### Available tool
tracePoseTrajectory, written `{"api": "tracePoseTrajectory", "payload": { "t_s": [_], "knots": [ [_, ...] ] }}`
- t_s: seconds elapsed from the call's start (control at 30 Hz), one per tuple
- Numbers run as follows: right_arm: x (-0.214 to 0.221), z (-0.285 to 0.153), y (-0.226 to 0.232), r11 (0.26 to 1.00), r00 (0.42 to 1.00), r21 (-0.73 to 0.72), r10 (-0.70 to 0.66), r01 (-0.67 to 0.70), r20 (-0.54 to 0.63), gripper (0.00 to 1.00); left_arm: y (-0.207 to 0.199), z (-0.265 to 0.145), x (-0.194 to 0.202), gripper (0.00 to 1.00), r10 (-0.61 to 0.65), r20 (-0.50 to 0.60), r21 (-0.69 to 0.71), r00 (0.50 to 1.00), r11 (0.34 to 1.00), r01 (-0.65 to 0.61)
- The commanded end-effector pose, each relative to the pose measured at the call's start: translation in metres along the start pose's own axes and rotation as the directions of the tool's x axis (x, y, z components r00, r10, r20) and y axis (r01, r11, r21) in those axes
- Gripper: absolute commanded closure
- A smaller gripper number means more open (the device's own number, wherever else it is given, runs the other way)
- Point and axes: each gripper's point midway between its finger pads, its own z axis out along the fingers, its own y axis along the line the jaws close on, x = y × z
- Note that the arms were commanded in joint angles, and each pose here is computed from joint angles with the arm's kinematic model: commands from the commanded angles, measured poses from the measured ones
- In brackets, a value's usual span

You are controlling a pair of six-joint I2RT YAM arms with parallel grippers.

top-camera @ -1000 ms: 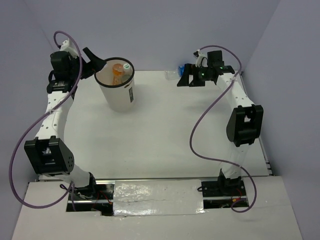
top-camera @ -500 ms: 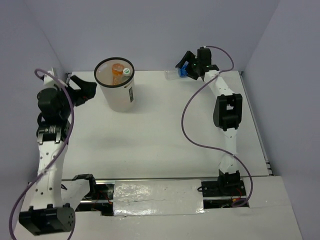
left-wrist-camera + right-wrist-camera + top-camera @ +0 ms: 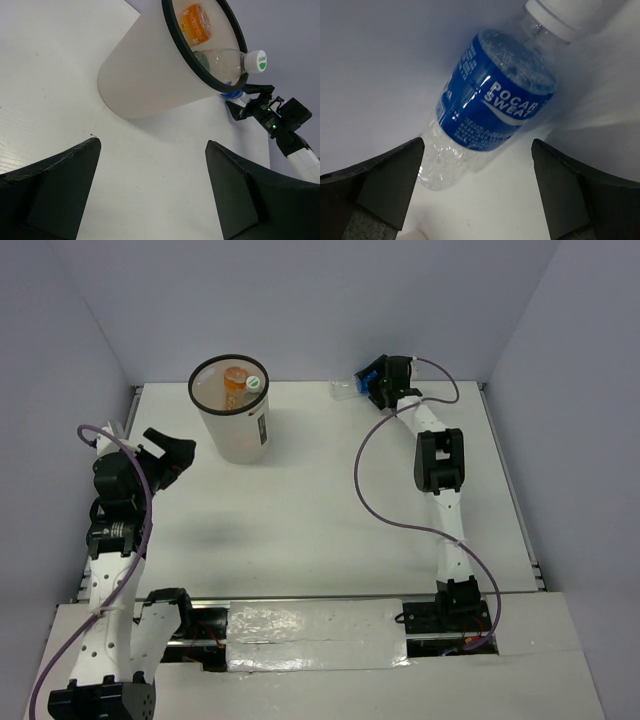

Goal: Put the plastic bottles in the bin

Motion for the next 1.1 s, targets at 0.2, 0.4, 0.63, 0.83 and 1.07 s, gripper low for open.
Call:
{"api": "tracePoseTrajectory", "payload": {
  "t_s": [0.2,0.4,0.63,0.83,1.07],
  "knots": [
    [-0.020,0.027,0.003,0.976,0.968,-0.081,0.211,-0.202,0.135,0.00,-0.004,-0.006,-0.013,0.01,-0.051,0.060,0.003,0.997,0.999,0.051],
    [-0.030,0.038,0.003,0.962,0.944,-0.134,0.263,-0.239,0.198,0.00,-0.006,-0.007,-0.018,0.01,-0.051,0.062,-0.008,0.997,0.999,0.052],
    [-0.026,0.044,-0.006,0.948,0.935,-0.141,0.307,-0.285,0.176,0.14,-0.009,-0.011,-0.018,0.01,-0.080,0.065,-0.002,0.995,0.997,0.080],
    [-0.026,0.034,-0.012,0.945,0.951,-0.174,0.294,-0.275,0.093,0.46,-0.012,-0.010,-0.013,0.01,-0.109,0.058,0.035,0.992,0.994,0.107],
    [-0.053,-0.038,0.049,0.904,0.997,-0.424,0.072,-0.061,0.010,0.70,-0.024,-0.008,-0.006,0.01,-0.084,0.047,0.139,0.995,0.987,0.077]
  ]
}}
